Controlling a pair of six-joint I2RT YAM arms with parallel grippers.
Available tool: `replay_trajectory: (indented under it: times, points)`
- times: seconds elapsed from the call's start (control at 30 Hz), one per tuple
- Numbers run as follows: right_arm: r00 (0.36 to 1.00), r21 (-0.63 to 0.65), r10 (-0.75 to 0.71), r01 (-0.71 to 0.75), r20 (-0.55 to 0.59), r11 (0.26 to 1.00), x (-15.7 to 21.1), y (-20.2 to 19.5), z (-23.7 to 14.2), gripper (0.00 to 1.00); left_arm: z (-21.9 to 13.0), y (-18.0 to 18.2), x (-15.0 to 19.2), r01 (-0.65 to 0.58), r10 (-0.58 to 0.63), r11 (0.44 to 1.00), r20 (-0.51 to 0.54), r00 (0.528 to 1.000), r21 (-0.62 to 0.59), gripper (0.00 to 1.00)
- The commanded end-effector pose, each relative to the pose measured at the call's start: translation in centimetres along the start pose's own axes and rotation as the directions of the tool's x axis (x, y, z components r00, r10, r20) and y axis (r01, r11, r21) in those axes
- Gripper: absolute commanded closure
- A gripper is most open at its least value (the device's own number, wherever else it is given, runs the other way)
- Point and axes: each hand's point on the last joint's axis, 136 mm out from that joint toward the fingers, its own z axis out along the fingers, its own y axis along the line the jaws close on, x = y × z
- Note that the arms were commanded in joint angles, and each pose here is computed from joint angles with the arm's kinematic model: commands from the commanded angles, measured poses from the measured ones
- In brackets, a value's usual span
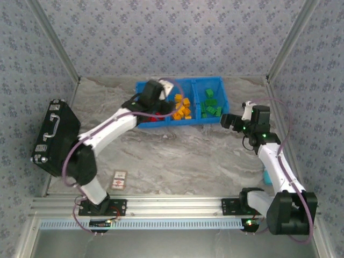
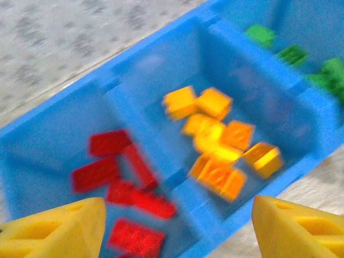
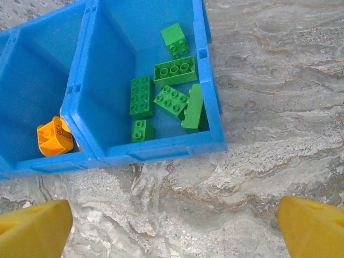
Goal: Sort the legos into containers by color
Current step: Reset both arms
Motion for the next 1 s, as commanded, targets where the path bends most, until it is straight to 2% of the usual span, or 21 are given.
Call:
replay_trajectory:
  times: [0.0, 0.1, 0.17, 0.23, 0.3, 0.37, 0.4, 0.5, 0.6, 0.7, 0.77, 0.83, 0.9, 0.97]
  points:
    - [1.0, 0.061, -0.004, 0.004, -0.003, 0.998, -0.1, -0.3, -0.7, 0.01, -4.2, 5.0, 0.3, 0.088, -0.073, 0.988, 0.119, 0.99, -0.124, 0.26]
    - [1.0, 0.111, -0.011, 0.013, -0.017, 0.994, 0.3, -0.8, -0.6, 0.01, -8.1, 9.7, 3.7, 0.18, -0.145, 0.962, 0.174, 0.974, -0.208, 0.25]
    - [0.999, 0.186, -0.032, 0.031, 0.001, 0.982, 0.2, -1.8, -0.6, 0.01, -10.6, 12.8, 6.7, 0.195, -0.126, 0.929, 0.228, 0.966, -0.314, 0.24]
    - [0.997, 0.26, -0.059, 0.045, 0.046, 0.965, -0.3, -2.6, -0.6, 0.01, -13.4, 16.6, 10.1, 0.241, -0.1, 0.84, 0.298, 0.949, -0.487, 0.19]
    - [0.994, 0.29, -0.08, 0.054, 0.079, 0.955, -0.2, -3.0, -0.4, 0.01, -16.7, 20.6, 13.3, 0.371, -0.127, 0.674, 0.395, 0.91, -0.639, 0.14]
    - [0.991, 0.282, -0.099, 0.069, 0.093, 0.957, -0.2, -2.7, -0.2, 0.01, -17.4, 22.7, 15.7, 0.462, -0.175, 0.598, 0.456, 0.873, -0.655, 0.14]
    - [0.99, 0.276, -0.107, 0.078, 0.091, 0.958, -0.1, -2.5, 0.0, 0.01, -16.9, 23.4, 17.2, 0.502, -0.215, 0.583, 0.474, 0.854, -0.639, 0.14]
    - [0.985, 0.28, -0.158, 0.133, 0.068, 0.951, 0.3, -2.1, 0.1, 0.01, -14.3, 23.9, 20.1, 0.573, -0.318, 0.588, 0.488, 0.813, -0.571, 0.14]
    - [0.981, 0.255, -0.185, 0.167, 0.05, 0.952, 1.1, -1.7, 0.3, 0.01, -11.8, 23.6, 22.3, 0.564, -0.337, 0.604, 0.461, 0.821, -0.563, 0.13]
    - [0.979, 0.231, -0.192, 0.172, 0.067, 0.958, 2.2, -1.4, 0.5, 0.01, -9.5, 23.3, 22.7, 0.537, -0.321, 0.653, 0.447, 0.835, -0.534, 0.13]
    - [0.977, 0.249, -0.198, 0.172, 0.082, 0.953, 2.9, -1.7, 0.4, 0.01, -8.2, 23.2, 21.6, 0.509, -0.3, 0.699, 0.44, 0.847, -0.503, 0.13]
    - [0.972, 0.288, -0.216, 0.181, 0.095, 0.94, 3.1, -2.3, 0.0, 0.01, -6.5, 23.5, 21.6, 0.501, -0.32, 0.714, 0.409, 0.855, -0.489, 0.13]
    - [0.966, 0.325, -0.234, 0.189, 0.107, 0.927, 2.9, -3.0, -0.7, 0.01, -4.4, 23.3, 22.9, 0.484, -0.329, 0.73, 0.372, 0.868, -0.483, 0.12]
    - [0.962, 0.335, -0.25, 0.2, 0.112, 0.921, 2.8, -3.2, -1.1, 0.01, -3.8, 23.5, 21.8, 0.462, -0.291, 0.745, 0.389, 0.874, -0.481, 0.09]
